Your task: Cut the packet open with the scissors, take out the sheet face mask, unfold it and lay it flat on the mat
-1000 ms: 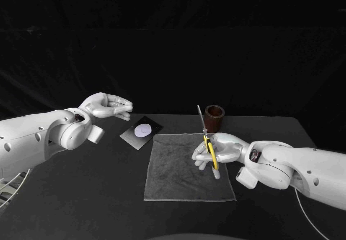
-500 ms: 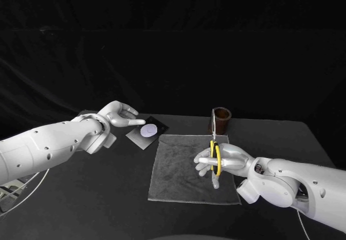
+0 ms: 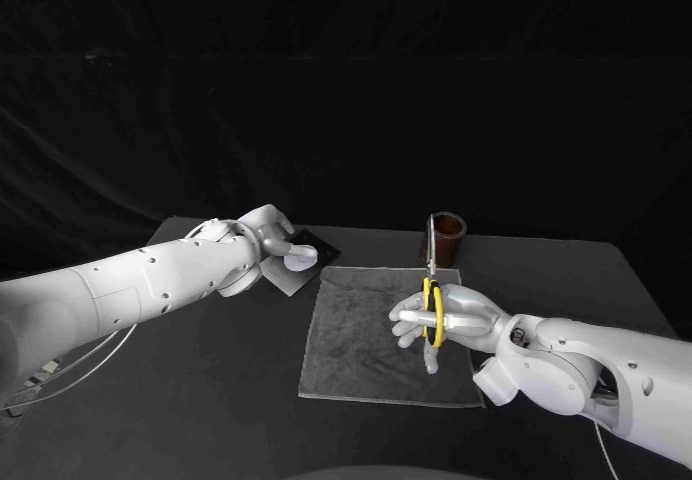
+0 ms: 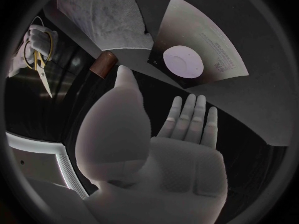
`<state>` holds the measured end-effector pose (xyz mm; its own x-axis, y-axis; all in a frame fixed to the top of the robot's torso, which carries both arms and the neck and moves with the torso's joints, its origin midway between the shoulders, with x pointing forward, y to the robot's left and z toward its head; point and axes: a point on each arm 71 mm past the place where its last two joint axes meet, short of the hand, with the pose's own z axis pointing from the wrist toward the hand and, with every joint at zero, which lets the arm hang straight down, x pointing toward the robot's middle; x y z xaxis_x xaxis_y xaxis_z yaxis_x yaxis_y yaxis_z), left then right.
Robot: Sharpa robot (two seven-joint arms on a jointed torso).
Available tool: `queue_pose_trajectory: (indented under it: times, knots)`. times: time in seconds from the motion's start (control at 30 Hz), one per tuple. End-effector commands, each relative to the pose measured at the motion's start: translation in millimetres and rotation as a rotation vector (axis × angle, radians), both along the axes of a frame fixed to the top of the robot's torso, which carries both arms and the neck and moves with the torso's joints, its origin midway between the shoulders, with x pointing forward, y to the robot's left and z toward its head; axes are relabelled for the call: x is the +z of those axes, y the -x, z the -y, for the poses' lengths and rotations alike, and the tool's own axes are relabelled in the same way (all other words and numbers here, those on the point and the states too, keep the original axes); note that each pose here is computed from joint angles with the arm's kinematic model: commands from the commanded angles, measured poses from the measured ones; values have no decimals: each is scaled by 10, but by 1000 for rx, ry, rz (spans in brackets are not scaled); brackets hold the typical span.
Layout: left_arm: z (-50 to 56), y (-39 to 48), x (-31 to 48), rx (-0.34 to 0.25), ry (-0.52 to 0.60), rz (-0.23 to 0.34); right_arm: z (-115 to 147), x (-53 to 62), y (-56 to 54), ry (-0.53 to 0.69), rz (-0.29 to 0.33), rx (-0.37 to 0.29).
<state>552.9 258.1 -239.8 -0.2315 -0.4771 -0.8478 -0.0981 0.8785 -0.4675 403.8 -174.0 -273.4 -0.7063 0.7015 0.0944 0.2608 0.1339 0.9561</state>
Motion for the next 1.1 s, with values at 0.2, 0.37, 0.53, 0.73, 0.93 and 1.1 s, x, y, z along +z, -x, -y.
queue_pose_trajectory:
  times: [0.2,0.37,0.53,0.73,0.93,1.1]
  knots:
    - [105,-110,-48,44,-196,-74,-4,2,-10,22,22,-6]
    - [150,-146,-67,62,-239,-99,2,-2,-15,33,27,-8]
    - [180,-155,-75,73,-265,-115,8,-8,-23,40,28,-11]
    - [226,-154,-104,69,-287,-150,5,-14,-29,46,28,-12]
    - [268,-142,-174,58,-310,-184,3,-20,-31,54,28,-12]
    - [311,-130,-245,45,-328,-211,2,-23,-31,60,28,-11]
